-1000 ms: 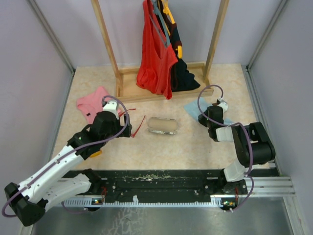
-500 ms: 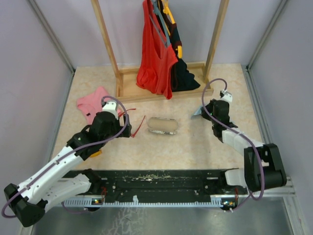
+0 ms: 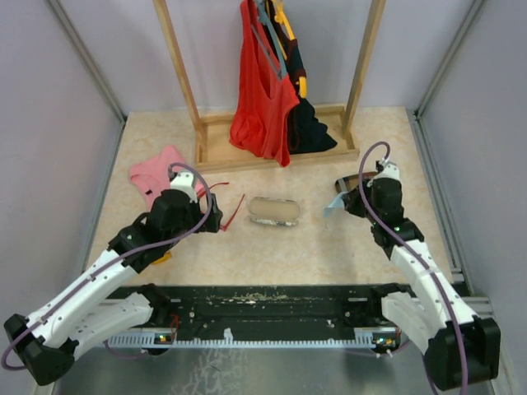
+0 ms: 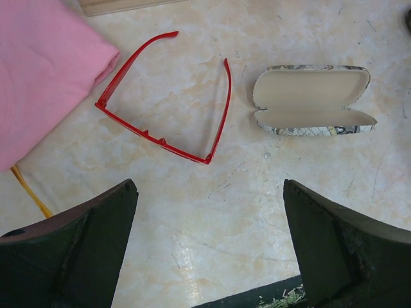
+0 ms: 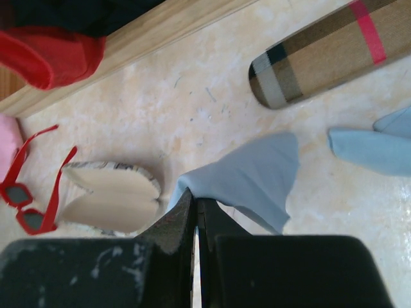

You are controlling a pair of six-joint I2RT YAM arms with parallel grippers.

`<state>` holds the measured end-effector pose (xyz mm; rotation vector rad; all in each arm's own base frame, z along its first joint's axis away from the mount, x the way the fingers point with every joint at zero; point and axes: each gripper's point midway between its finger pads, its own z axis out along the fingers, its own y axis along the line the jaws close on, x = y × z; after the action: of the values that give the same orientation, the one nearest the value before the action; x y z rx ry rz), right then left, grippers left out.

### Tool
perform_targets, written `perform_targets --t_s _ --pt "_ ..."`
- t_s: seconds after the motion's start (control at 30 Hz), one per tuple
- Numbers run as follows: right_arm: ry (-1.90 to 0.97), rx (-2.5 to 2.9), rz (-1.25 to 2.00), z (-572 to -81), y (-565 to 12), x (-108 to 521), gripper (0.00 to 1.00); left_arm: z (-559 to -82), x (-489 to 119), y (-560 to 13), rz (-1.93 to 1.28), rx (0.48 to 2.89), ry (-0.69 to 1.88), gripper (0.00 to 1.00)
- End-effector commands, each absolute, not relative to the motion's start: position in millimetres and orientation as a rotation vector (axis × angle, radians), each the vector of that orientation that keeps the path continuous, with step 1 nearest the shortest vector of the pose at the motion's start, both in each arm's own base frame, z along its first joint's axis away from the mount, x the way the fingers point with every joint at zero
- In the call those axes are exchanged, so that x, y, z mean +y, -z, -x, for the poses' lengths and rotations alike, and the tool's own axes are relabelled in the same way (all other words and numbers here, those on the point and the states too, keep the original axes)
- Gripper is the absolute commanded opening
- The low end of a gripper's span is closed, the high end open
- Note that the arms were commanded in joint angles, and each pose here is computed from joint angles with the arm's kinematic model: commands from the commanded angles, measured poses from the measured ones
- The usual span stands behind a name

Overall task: Organize the sunglasses
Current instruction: Pick up the glasses cleaning cloth from the center of the board, then place the glasses cleaning cloth at the center of the board.

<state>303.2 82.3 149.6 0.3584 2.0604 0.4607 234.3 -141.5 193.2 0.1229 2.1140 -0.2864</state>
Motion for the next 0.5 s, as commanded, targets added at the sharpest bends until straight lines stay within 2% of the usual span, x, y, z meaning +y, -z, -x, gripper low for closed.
perform_targets --t_s 0.0,0.47 --pt "-0.534 2.096 -0.250 -271 -177 101 0.00 -233 -145 -196 -0.104 2.099 0.339 1.00" --pt "-0.908 2.205 0.061 -197 -206 189 0.00 -222 -157 -177 -0.048 2.163 0.447 1.00"
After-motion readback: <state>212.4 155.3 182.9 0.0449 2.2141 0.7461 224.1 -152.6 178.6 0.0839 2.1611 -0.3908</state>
